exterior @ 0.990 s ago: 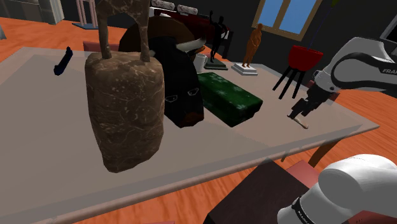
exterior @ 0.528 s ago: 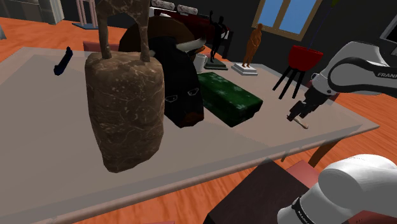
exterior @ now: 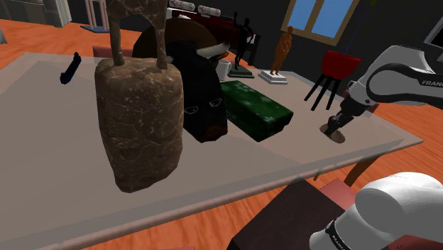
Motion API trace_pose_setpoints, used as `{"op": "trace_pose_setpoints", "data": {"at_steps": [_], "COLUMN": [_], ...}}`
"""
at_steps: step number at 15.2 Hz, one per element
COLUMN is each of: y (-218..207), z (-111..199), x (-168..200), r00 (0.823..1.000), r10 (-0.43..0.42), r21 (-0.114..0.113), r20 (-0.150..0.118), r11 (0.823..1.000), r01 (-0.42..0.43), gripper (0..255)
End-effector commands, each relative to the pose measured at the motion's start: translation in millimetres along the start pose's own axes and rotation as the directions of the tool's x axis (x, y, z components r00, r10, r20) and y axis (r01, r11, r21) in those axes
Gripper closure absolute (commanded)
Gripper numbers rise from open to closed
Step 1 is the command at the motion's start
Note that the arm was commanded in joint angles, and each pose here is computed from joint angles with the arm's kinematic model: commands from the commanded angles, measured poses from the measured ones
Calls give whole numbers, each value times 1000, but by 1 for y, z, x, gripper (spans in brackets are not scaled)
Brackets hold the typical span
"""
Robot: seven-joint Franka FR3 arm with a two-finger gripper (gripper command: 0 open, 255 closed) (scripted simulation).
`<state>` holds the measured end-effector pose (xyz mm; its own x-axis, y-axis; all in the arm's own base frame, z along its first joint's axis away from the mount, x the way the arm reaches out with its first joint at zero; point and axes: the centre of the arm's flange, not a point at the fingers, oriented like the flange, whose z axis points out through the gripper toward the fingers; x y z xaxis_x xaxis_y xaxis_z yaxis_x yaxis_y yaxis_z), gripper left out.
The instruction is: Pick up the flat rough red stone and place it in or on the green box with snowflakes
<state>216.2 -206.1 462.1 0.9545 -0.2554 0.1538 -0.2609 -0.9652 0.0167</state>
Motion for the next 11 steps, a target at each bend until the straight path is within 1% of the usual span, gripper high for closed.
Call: {"op": "trace_pose_setpoints", "data": {"at_steps": [1, 4, 5, 6, 7, 8, 9, 10, 11], "y": [-1, 0, 0, 20, 40, 61, 83, 105, 128], "z": [2, 1, 1, -8, -16, -22, -26, -29, -29], "x": [0, 0, 0, 7, 14, 21, 27, 33, 39], "r00": [1000, 1000, 1000, 999, 998, 995, 992, 988, 983], "r10": [0, 0, 0, 20, 38, 54, 68, 79, 88], "r21": [3, 2, 2, 80, 157, 233, 307, 378, 446], "r20": [7, 4, 4, 27, 52, 79, 106, 134, 163], "r11": [1000, 1000, 1000, 997, 986, 970, 947, 917, 882], "r01": [0, 0, 0, -22, -46, -71, -97, -125, -153], "gripper": [255, 255, 0, 0, 0, 0, 0, 0, 0]}}
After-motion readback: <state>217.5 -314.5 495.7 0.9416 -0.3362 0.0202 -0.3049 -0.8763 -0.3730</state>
